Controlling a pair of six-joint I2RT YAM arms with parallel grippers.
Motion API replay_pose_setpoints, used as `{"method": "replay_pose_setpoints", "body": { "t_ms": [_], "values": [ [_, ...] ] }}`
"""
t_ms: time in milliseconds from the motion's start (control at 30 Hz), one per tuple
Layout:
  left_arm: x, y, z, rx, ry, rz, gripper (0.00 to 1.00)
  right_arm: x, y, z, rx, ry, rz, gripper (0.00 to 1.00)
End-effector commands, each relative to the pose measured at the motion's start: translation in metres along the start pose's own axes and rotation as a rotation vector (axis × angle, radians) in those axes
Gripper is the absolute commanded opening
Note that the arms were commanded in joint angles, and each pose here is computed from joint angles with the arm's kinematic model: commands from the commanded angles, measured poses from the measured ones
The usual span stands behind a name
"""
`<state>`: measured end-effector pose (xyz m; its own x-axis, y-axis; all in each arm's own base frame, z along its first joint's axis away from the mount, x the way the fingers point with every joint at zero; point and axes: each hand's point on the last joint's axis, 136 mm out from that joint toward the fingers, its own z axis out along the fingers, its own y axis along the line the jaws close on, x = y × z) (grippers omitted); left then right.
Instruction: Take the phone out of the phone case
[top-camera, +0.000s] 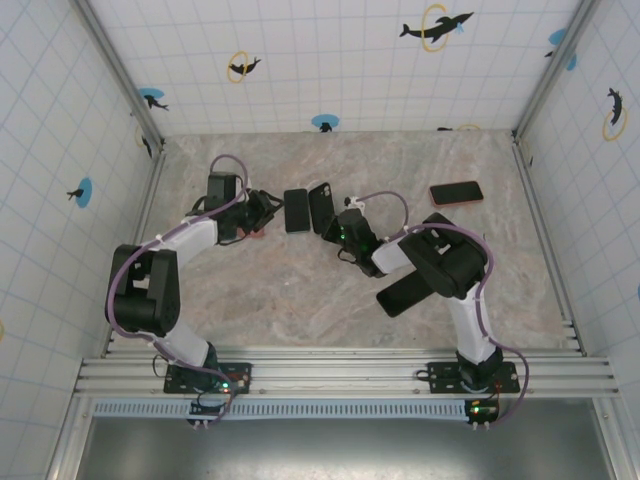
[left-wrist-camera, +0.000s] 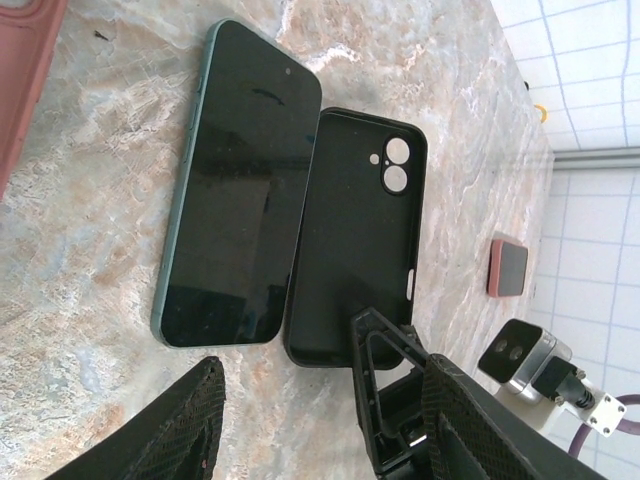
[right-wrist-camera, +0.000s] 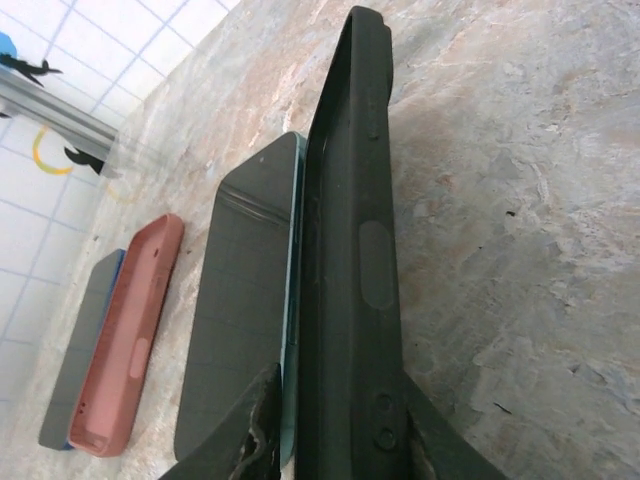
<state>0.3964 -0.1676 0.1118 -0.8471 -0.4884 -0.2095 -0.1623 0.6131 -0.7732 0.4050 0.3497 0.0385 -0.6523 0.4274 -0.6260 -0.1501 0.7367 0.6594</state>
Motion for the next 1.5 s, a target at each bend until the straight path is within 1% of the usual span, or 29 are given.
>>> {"method": "replay_pose_setpoints", "body": {
  "t_ms": [0,67,167,300,400,733,900,967,1067,1167,1200,1267,1367,1467],
  "values": [
    [-0.002,0.001,-0.004,0.001,-0.015,-0.005,0.54,-0.014,0.009,-0.007,0.002,-0.017,-0.096,0.31],
    [-0.002,0.001,-0.003,0.002,-0.011,-0.004,0.55,-0.014,0.009,-0.007,0.012,-0.01,-0.149,0.32],
    [-0.002,-0.001,-0.002,0.005,-0.009,-0.002,0.55,-0.015,0.004,-0.007,0.03,-0.002,-0.176,0.33],
    [-0.005,-0.003,-0.002,0.009,-0.01,0.005,0.55,-0.019,0.0,-0.002,0.033,-0.003,-0.184,0.33],
    [-0.005,-0.004,-0.001,0.012,-0.008,0.007,0.55,-0.023,0.0,0.001,0.033,-0.01,-0.19,0.3],
    [-0.007,-0.005,0.001,0.017,-0.004,0.011,0.55,-0.027,-0.001,0.009,0.021,-0.007,-0.186,0.3],
    [-0.007,-0.008,0.0,0.023,-0.003,0.019,0.56,-0.031,0.003,0.008,0.023,-0.004,-0.213,0.33],
    [-0.009,-0.01,-0.002,0.027,-0.007,0.029,0.57,-0.037,0.004,0.004,0.029,-0.011,-0.223,0.37],
    [-0.006,-0.012,-0.003,0.031,0.004,0.059,0.62,-0.049,0.001,-0.002,0.078,-0.005,-0.276,0.47],
    [-0.002,-0.01,-0.004,0.021,0.016,0.089,0.66,-0.061,-0.002,-0.013,0.126,-0.004,-0.314,0.54],
    [-0.011,-0.022,-0.007,0.041,0.0,0.117,0.67,-0.064,-0.003,-0.017,0.139,-0.001,-0.314,0.6],
    [-0.011,-0.026,-0.008,0.05,0.001,0.147,0.69,-0.069,-0.006,-0.026,0.168,0.005,-0.321,0.7],
    [-0.014,-0.03,-0.011,0.054,-0.01,0.183,0.71,-0.073,-0.01,-0.041,0.214,0.017,-0.322,0.73],
    [-0.018,-0.033,-0.013,0.053,-0.019,0.213,0.78,-0.078,-0.019,-0.059,0.28,0.024,-0.292,0.75]
  ]
}}
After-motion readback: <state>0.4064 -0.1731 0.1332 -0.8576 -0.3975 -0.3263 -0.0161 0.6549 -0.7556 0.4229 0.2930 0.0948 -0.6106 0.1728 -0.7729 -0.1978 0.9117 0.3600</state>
